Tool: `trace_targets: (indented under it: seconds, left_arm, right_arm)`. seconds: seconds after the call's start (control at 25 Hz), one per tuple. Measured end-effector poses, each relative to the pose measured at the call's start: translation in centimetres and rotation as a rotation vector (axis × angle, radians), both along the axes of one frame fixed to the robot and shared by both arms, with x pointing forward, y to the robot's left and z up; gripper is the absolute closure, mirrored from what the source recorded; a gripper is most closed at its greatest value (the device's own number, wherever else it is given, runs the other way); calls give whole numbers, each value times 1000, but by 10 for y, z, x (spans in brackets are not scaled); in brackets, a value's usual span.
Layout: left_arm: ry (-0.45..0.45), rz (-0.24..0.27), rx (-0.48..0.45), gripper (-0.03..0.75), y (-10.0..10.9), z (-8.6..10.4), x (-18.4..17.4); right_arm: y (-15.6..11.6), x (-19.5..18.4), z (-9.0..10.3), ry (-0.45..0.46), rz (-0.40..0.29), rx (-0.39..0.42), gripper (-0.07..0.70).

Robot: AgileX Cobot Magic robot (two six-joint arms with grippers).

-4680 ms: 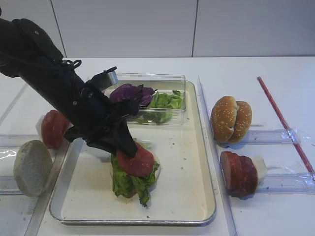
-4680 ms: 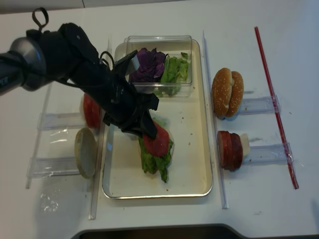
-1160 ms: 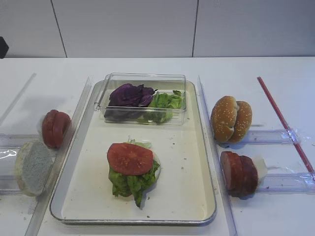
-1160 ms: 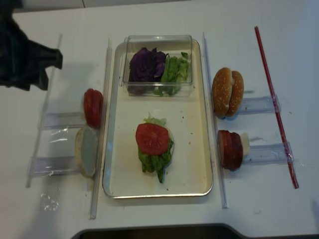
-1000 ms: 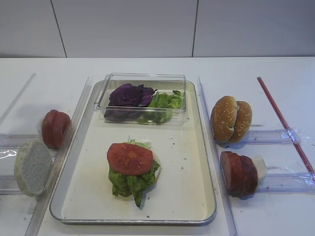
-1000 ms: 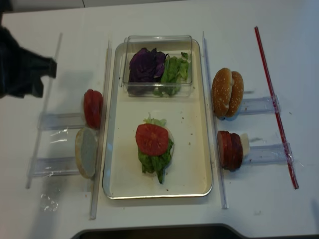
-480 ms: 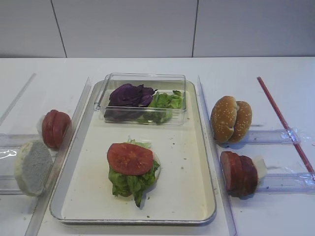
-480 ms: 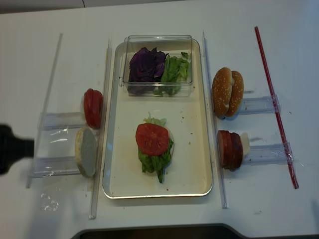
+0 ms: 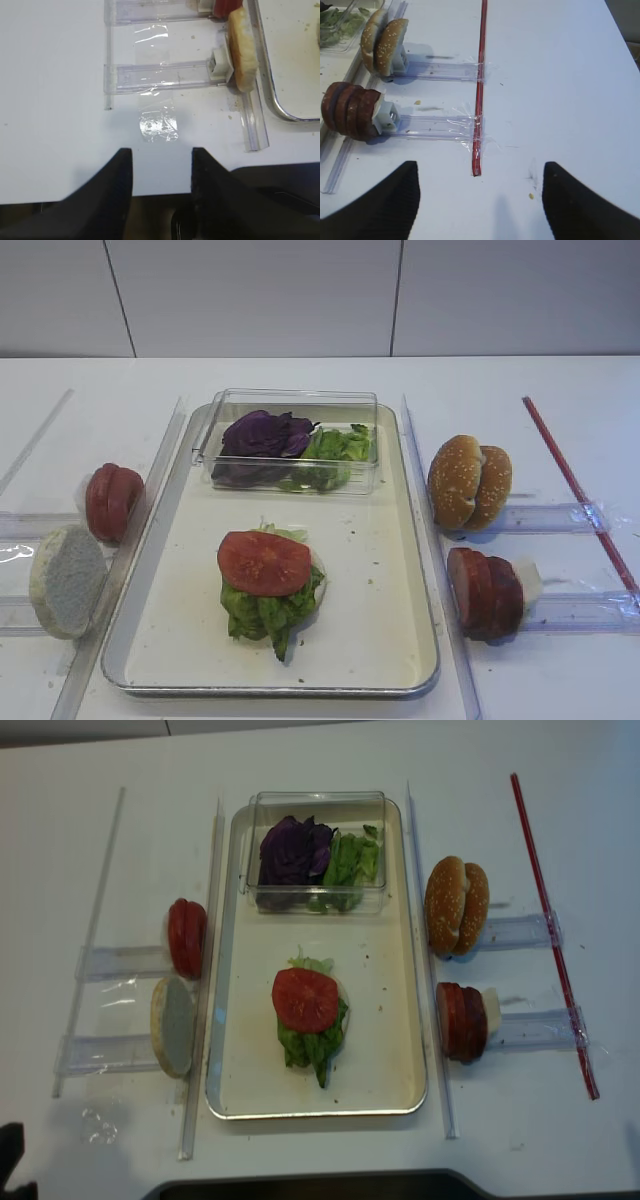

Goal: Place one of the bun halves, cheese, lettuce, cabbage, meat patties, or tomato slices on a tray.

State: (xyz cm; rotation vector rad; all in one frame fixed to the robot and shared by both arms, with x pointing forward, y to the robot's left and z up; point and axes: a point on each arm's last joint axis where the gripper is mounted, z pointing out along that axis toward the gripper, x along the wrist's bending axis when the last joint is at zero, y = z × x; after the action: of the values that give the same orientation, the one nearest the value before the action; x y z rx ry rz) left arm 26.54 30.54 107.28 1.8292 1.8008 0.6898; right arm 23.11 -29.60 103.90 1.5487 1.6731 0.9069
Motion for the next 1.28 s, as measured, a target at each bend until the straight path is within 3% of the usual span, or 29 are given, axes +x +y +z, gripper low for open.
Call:
trace_targets:
  seconds: [0.4, 0.68, 1.28]
  left_arm:
    - [-129, -47, -9, 442, -1, -34, -19]
    - [-238, -141, -7, 442, -6, -34, -33]
    - [-269, -148, -4, 442, -5, -34, -38]
  right_arm:
    - [0, 0, 0, 0, 0, 0, 108]
    - [0, 0, 0, 0, 0, 0, 108]
    - [0, 0, 0, 2, 0, 0, 108]
